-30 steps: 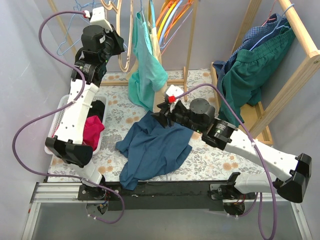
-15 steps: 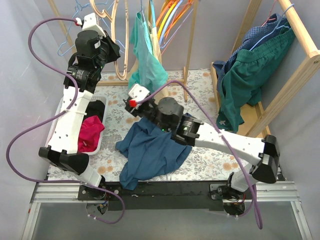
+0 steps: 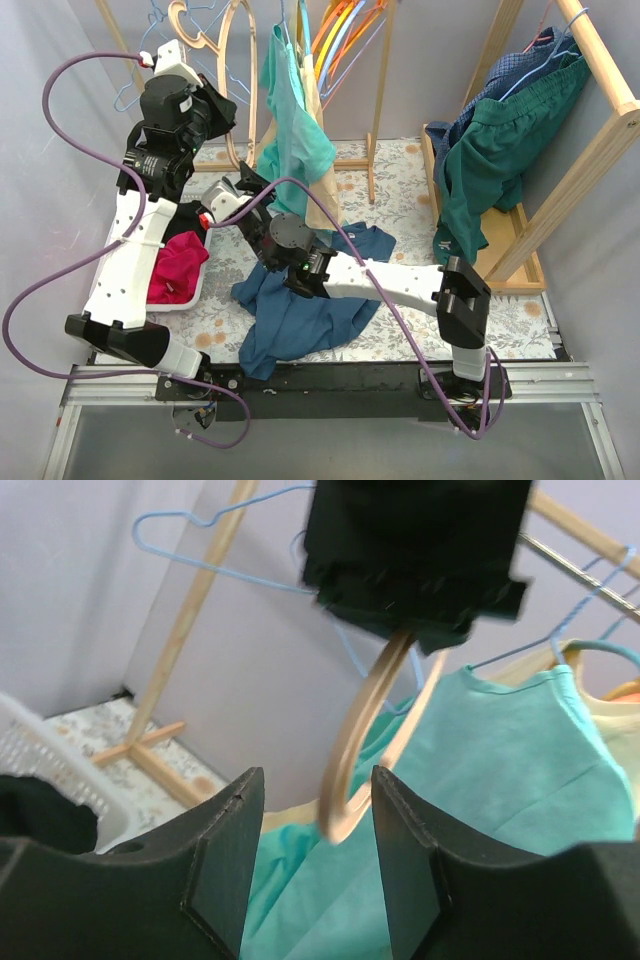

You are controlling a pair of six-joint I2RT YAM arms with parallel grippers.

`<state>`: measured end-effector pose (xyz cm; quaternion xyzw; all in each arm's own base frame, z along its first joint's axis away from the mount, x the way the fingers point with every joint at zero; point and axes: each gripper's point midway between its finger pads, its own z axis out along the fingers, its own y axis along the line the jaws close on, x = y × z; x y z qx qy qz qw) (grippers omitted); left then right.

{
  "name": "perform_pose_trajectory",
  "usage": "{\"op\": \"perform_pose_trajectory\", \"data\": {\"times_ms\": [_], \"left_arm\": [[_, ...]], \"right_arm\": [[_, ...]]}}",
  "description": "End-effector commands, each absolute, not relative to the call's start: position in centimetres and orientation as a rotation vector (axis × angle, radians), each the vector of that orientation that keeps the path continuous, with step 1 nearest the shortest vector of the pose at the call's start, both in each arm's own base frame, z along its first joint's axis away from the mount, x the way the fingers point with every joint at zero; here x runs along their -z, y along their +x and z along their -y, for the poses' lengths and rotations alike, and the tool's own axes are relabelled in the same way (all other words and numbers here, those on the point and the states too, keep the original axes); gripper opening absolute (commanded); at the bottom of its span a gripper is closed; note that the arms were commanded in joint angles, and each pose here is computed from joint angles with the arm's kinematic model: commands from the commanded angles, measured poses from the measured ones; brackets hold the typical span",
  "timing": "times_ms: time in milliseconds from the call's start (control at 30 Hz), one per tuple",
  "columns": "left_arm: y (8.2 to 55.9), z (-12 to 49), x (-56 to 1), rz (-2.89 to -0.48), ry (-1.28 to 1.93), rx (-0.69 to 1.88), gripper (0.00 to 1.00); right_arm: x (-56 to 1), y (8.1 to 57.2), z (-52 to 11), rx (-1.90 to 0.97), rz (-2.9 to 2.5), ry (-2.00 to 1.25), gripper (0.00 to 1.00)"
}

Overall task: Remove the t-shirt from the hanger
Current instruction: Pick up the hanger from the clothesline.

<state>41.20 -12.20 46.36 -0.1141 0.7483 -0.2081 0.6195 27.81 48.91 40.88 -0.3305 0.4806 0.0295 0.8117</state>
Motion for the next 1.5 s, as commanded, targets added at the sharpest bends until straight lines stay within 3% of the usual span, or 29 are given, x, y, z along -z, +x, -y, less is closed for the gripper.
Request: {"op": "perform_pose_trajectory", "data": {"times_ms": [0, 133, 267, 567, 867, 1067, 1100, 1133, 1233, 1467], "left_arm": [[39.9, 12.1, -47.4, -1.690, -0.251, 0.505, 0.00], [40.0, 12.3, -47.1, -1.697, -0.239, 0.509, 0.00], [39.8, 12.3, -47.5, -1.688, -0.234, 0.517, 0.00], [39.1, 12.3, -47.7, -1.687, -0.221, 0.525, 0.00], [38.6, 12.8, -48.0, -1.686, -0.187, 0.548, 0.00], [38.7, 12.6, -48.3, -1.681, -0.188, 0.536, 0.00], [38.8, 12.7, -48.2, -1.685, -0.187, 0.536, 0.00], [38.9, 12.7, -48.0, -1.689, -0.189, 0.534, 0.00], [39.0, 12.7, -47.8, -1.695, -0.190, 0.529, 0.00], [39.4, 12.5, -47.8, -1.694, -0.201, 0.522, 0.00]], "right_arm": [[-47.8, 28.1, -45.8, -0.030, -0.958, -0.463, 0.53], [-47.7, 28.5, -46.2, 0.014, -0.955, -0.466, 0.46], [-47.0, 29.4, -46.4, 0.033, -0.985, -0.481, 0.26], [-46.2, 31.6, -44.1, 0.058, -1.093, -0.450, 0.01], [-46.2, 31.6, -43.1, 0.043, -1.100, -0.437, 0.01], [-46.5, 29.4, -43.2, -0.190, -1.132, -0.502, 0.01], [-47.2, 29.0, -42.6, -0.218, -1.132, -0.501, 0.10], [-47.1, 28.9, -42.5, -0.231, -1.143, -0.511, 0.30], [-47.2, 28.0, -42.6, -0.312, -1.160, -0.556, 0.55], [-47.7, 26.3, -44.5, -0.450, -1.215, -0.689, 0.69]]}}
